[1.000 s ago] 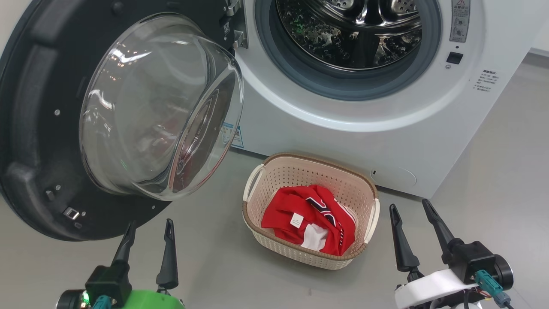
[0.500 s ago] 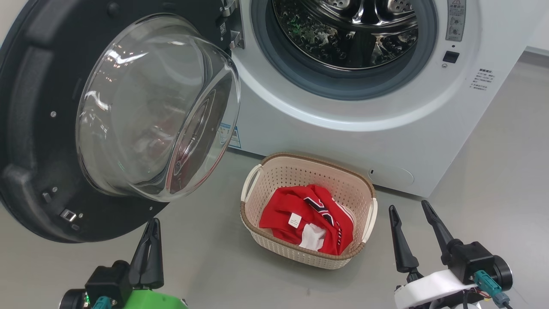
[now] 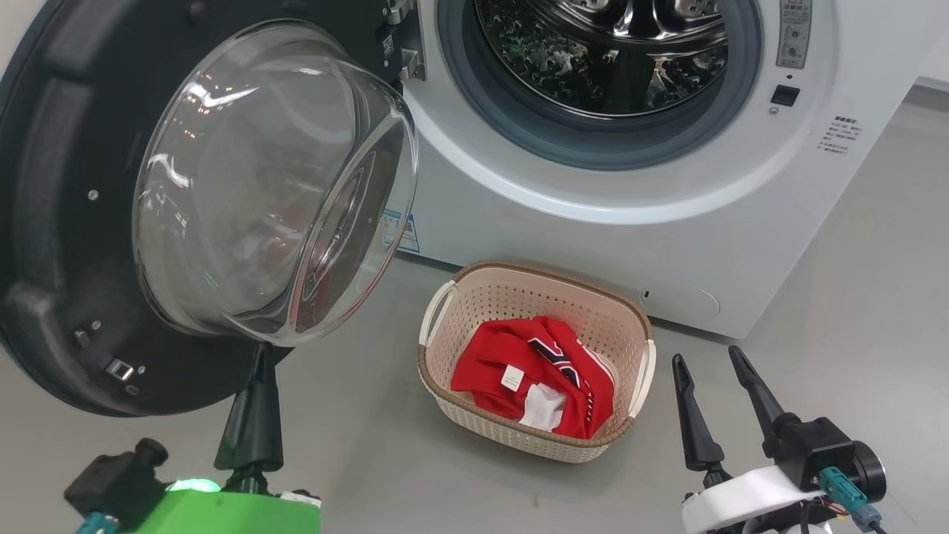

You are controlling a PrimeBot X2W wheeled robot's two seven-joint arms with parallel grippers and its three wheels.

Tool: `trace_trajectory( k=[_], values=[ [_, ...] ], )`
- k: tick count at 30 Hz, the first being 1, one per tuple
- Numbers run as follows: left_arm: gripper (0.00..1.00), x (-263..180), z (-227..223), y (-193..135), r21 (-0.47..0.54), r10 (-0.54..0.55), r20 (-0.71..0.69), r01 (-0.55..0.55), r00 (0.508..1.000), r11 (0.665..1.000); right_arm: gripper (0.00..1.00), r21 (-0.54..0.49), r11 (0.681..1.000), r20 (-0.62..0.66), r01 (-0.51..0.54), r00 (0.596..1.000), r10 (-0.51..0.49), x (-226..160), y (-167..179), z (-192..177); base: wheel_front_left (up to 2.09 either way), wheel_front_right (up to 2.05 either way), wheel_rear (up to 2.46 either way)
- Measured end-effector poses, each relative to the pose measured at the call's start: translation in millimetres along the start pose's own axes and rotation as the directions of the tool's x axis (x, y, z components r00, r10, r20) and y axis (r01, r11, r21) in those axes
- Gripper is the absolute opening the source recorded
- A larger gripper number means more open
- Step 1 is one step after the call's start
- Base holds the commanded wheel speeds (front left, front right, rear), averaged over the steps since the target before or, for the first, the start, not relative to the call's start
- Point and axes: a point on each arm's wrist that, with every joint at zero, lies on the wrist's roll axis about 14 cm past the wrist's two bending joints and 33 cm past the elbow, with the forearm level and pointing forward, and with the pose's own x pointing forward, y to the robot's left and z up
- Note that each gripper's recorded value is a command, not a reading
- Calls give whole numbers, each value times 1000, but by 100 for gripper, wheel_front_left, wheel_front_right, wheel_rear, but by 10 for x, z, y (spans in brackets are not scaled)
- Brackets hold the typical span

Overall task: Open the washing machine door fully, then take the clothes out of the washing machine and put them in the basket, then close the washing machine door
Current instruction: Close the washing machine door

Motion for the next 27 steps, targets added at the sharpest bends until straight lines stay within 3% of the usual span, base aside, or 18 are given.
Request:
trace_trajectory(
  k=[5,6,8,14,21,27],
  values=[
    [0,44,261,-129,-274,-28,95,54,995,960,100,2,1000,-3,-1,1000,1,7,0,-13,0,0,0],
    [0,44,261,-129,-274,-28,95,54,995,960,100,2,1000,-3,-1,1000,1,7,0,-13,0,0,0],
    [0,78,424,-171,-360,-39,150,91,988,929,100,2,1000,-5,-1,1000,1,10,-1,-19,0,0,0],
    [0,148,979,-222,-457,-56,323,208,945,865,100,6,1000,-9,1,1000,-1,21,-13,-37,0,0,0],
    [0,66,1739,-110,-383,-43,539,290,841,877,100,8,1000,-12,1,1000,-1,38,-17,-49,0,0,0],
    [0,-82,2317,144,-283,-20,649,266,761,921,100,8,1000,-11,-7,1000,7,53,3,-47,0,0,0]
  ],
)
